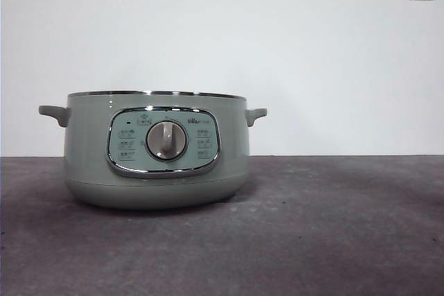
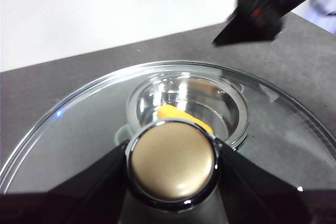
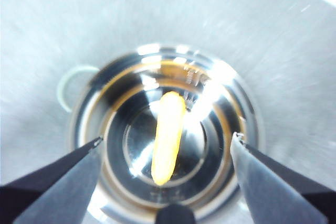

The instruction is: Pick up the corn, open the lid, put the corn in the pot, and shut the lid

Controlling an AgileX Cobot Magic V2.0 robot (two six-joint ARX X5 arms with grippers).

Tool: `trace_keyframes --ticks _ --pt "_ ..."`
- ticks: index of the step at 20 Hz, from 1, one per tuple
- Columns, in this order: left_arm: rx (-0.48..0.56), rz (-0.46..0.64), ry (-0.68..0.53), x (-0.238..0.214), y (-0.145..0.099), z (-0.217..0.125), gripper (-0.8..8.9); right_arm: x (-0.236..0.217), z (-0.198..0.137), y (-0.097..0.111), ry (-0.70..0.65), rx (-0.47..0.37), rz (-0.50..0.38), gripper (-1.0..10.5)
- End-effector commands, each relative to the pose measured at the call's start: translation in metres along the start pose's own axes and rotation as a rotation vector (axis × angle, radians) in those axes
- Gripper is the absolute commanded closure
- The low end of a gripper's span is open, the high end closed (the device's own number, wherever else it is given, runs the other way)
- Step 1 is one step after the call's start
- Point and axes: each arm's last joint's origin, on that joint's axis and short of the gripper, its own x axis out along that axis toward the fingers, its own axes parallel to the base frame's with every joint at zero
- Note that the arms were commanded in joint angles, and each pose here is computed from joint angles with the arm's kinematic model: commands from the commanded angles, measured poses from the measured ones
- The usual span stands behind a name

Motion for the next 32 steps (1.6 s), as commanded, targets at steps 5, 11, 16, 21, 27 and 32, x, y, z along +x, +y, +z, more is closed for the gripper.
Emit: trace_keyframes --ticks 5,11,16,21,27,32 --pt "0.038 -0.088 -0.079 0.045 0.007 0.031 8.21 -0.09 -0.05 0.001 0.055 0.017 0.009 5.4" --pt "0.025 -0.178 -0.092 0.128 0.012 0.05 8.21 -0.142 -0.153 -0.003 0.161 0.068 -0.062 5.4" --pt "0.077 -0.166 -0.007 0.198 -0.011 0.041 8.2 -0.177 -0.226 -0.006 0.116 0.174 -0.113 5.4" --pt "0.114 -0.156 0.028 0.249 -0.034 0.027 8.2 -0.195 -0.28 -0.007 0.047 0.279 -0.126 5.4" --pt "0.135 -0.143 0.086 0.283 -0.037 0.011 8.2 -0.214 -0.311 -0.008 -0.052 0.346 -0.114 5.4" --pt "0.139 -0.124 0.103 0.294 -0.037 0.005 8.2 -0.215 -0.312 -0.008 -0.057 0.345 -0.113 5.4"
